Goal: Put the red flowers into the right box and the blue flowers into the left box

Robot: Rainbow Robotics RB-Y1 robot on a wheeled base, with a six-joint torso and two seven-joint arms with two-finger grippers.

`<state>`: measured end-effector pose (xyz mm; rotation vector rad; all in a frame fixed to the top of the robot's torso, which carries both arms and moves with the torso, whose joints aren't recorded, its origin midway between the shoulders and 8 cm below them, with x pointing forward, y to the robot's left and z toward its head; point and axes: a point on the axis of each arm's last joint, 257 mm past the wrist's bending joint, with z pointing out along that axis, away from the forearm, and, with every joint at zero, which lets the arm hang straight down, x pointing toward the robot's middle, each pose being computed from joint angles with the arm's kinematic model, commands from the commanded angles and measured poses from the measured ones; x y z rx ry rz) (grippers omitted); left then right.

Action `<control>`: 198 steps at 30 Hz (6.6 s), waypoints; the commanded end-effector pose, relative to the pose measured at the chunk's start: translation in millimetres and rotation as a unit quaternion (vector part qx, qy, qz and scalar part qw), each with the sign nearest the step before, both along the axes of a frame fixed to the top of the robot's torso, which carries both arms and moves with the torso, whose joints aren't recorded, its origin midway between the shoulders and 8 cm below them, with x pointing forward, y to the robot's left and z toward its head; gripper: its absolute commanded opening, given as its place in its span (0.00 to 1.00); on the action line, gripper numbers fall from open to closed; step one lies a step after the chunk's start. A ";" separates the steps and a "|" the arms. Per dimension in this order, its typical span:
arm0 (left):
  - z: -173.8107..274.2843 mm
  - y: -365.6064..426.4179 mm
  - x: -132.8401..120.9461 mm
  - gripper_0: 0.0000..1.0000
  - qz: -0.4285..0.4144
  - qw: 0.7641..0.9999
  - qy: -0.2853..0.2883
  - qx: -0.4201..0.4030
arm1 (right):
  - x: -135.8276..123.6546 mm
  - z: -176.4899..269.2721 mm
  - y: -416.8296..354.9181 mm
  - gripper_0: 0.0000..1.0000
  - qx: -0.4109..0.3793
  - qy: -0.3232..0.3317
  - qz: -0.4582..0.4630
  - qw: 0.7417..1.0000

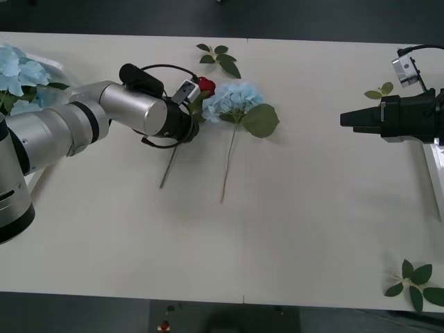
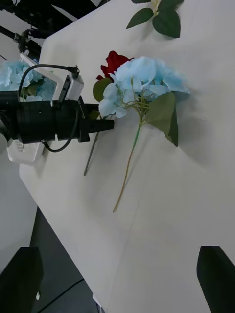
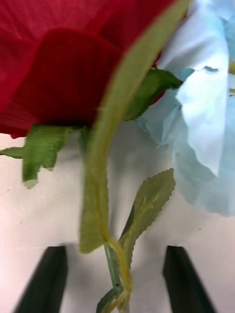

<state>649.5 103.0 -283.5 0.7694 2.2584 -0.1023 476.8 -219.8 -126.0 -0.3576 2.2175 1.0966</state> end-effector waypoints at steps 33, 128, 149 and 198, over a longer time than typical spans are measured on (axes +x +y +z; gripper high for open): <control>-48.2 81.5 -7.5 0.00 0.014 0.993 -0.001 0.118 | 5.3 22.7 -4.8 0.92 -0.006 -0.027 0.001 1.000; 351.5 -63.2 -141.7 0.00 -0.194 0.792 -0.111 -0.568 | -73.4 96.2 93.8 0.92 0.048 -0.244 0.020 0.968; 301.7 -147.8 -159.5 0.00 -0.202 0.798 -0.070 -0.563 | -37.4 69.1 186.6 0.92 0.111 -0.195 0.022 0.974; 295.7 -158.6 -168.6 0.00 -0.216 0.799 -0.070 -0.556 | -33.5 29.7 209.4 0.00 0.101 -0.154 0.036 0.982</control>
